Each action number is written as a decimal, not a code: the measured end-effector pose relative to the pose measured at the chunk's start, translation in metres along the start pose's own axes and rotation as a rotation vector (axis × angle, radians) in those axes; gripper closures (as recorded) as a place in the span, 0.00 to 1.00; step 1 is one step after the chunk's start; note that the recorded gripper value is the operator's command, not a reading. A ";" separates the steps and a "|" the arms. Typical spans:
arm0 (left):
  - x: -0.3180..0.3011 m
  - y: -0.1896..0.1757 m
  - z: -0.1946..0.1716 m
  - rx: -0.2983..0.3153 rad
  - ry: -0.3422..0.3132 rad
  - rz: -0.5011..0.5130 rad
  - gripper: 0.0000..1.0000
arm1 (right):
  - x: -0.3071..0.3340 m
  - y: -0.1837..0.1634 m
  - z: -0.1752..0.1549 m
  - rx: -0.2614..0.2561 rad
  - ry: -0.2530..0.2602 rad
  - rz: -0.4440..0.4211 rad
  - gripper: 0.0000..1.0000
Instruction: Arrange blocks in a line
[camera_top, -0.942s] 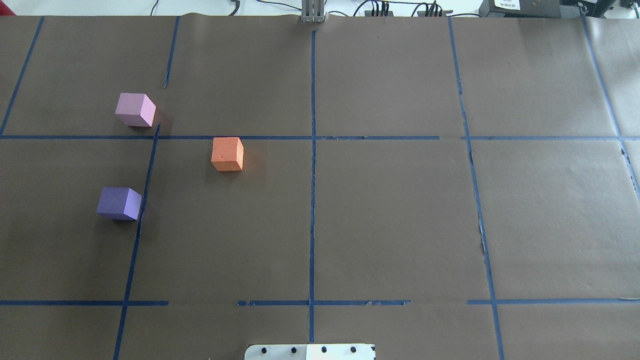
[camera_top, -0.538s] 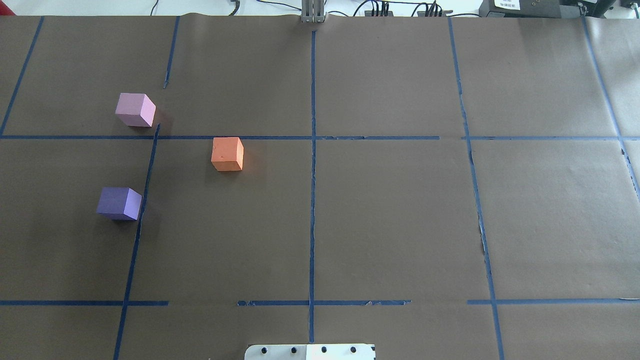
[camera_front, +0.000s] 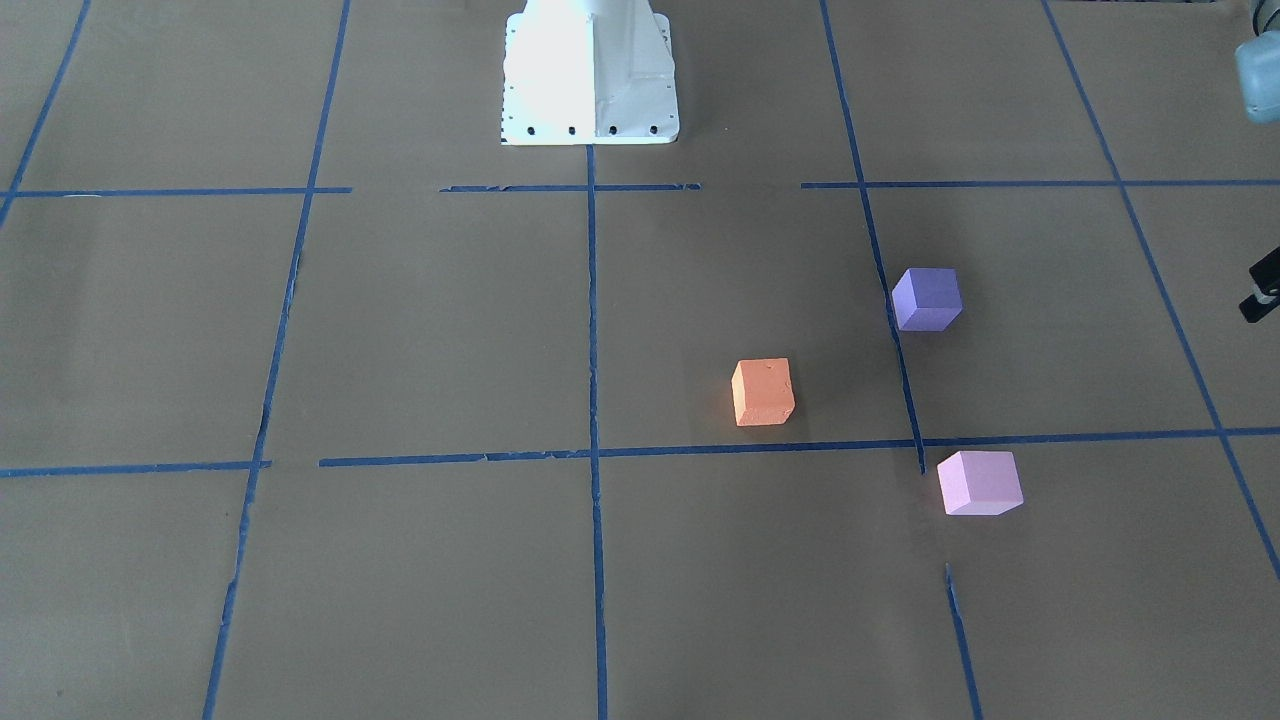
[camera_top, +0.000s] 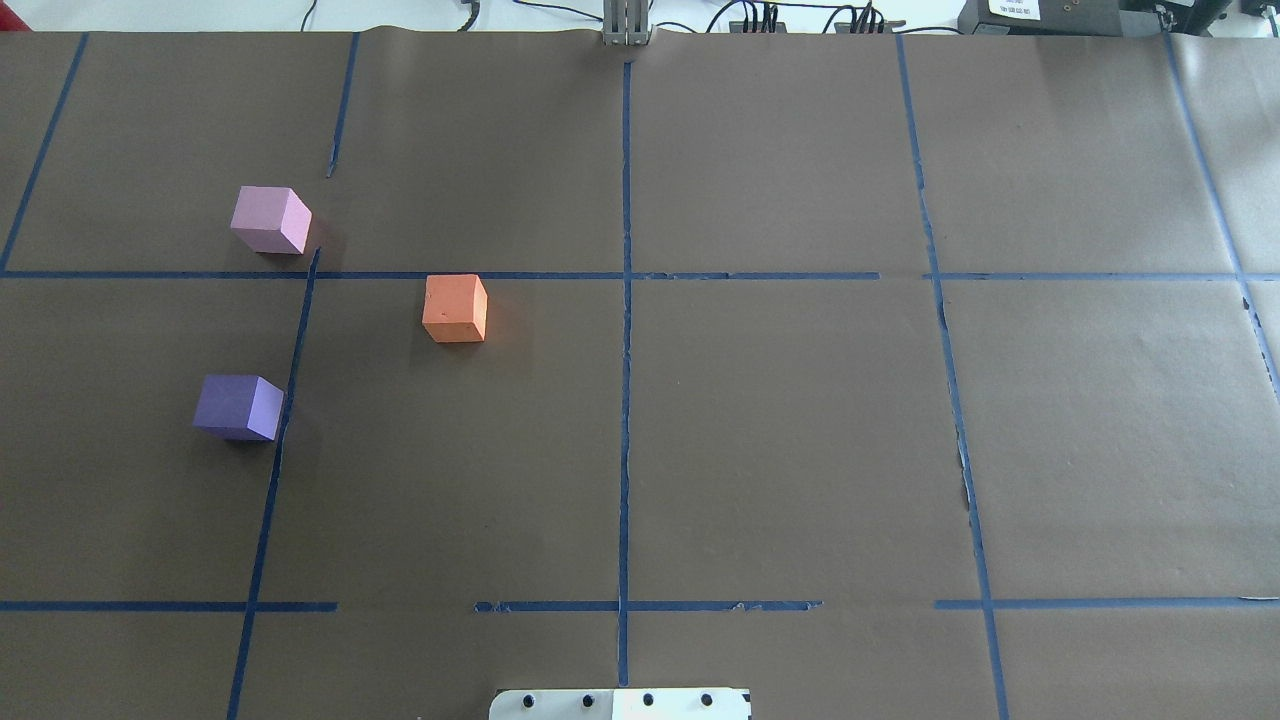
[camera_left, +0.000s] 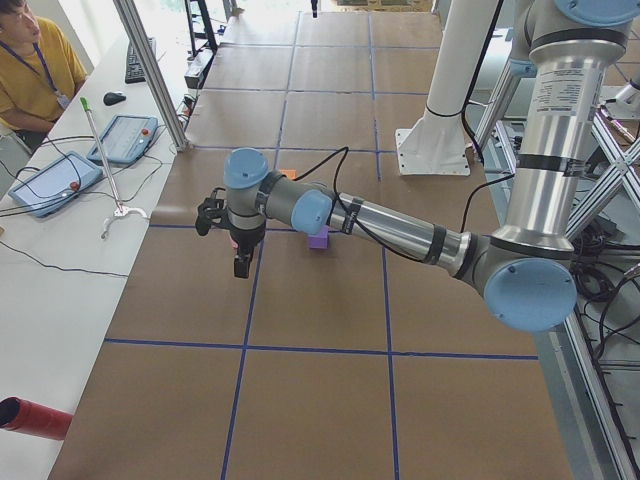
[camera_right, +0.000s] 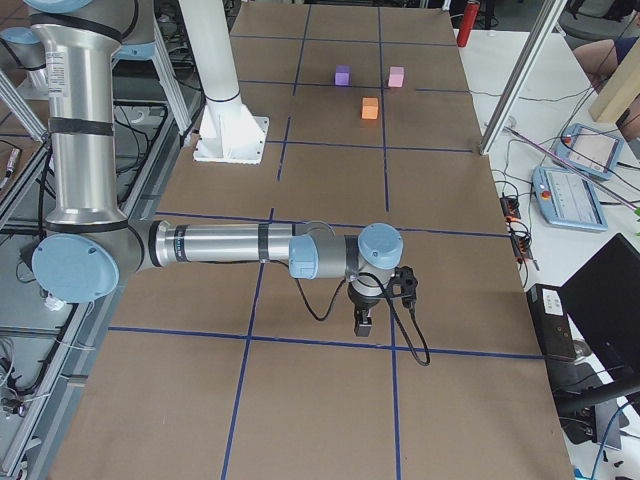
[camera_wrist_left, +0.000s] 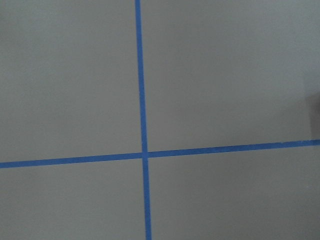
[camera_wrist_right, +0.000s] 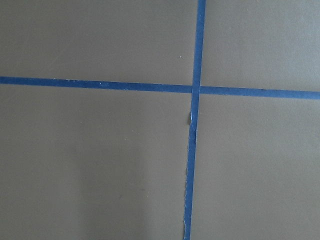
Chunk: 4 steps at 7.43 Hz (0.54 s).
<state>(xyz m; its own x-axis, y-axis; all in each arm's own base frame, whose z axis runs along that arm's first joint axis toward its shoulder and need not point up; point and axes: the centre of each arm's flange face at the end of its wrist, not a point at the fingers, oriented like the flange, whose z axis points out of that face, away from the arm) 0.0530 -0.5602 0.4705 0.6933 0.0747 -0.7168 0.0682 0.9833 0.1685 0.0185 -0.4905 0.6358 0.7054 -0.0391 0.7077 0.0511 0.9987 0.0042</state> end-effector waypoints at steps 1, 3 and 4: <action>0.051 -0.011 0.014 -0.014 0.027 0.005 0.00 | 0.000 0.000 0.000 0.000 0.000 0.000 0.00; 0.148 -0.018 0.045 -0.050 0.081 0.053 0.00 | 0.000 0.000 0.000 0.000 0.000 0.000 0.00; 0.192 -0.021 0.052 -0.049 0.104 0.102 0.00 | 0.000 0.000 0.000 0.000 0.000 0.000 0.00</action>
<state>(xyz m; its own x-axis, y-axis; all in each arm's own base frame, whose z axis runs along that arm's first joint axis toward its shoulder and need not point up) 0.2222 -0.5753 0.3643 0.6163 0.1889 -0.7646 -0.0356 0.9765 0.2125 0.0185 -0.4905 0.6358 0.7054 -0.0390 0.7077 0.0511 0.9987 0.0040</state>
